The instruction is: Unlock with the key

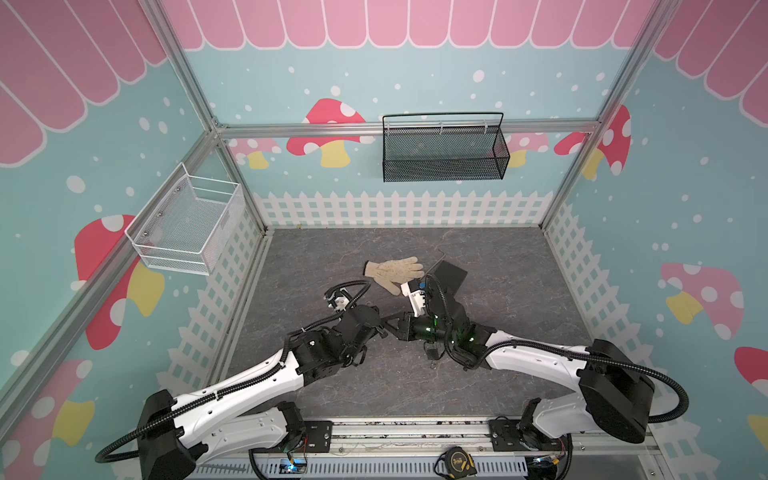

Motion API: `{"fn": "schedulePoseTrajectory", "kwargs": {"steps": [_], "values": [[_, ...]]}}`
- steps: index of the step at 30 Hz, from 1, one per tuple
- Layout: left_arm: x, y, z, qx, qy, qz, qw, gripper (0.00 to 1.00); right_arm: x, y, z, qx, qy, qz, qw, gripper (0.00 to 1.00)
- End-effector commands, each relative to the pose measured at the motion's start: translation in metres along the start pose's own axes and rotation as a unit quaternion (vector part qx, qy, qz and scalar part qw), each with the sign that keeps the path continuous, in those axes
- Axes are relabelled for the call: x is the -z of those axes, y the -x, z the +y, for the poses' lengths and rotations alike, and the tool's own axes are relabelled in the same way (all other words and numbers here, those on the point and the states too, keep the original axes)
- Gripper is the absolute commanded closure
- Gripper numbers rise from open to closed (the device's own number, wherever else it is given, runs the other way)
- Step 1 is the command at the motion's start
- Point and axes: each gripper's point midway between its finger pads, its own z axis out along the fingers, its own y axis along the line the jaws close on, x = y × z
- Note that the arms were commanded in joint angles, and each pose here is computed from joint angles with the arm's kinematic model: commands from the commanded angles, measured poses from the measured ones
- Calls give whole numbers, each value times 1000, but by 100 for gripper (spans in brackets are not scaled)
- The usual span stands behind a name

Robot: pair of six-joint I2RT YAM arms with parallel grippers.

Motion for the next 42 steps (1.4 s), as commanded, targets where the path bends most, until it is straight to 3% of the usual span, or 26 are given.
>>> {"fn": "schedulePoseTrajectory", "kwargs": {"steps": [1,10,20,29,34,42], "values": [[6,9,-11,23,-20,-12,999,100,-5,4,1,3,3,-5,1000,92],[4,5,-12,24,-21,-3,1000,100,-4,5,8,5,23,-10,1000,100],[5,-45,-15,14,-33,116,993,100,-2,38,13,56,-8,-75,996,100],[10,-63,-28,27,-66,158,985,100,-2,49,26,87,-13,-110,990,100],[9,-60,-27,11,-57,149,987,100,6,58,25,105,-26,-138,984,100],[5,-40,-21,3,-45,92,995,100,5,32,14,94,-26,-87,991,100]]}}
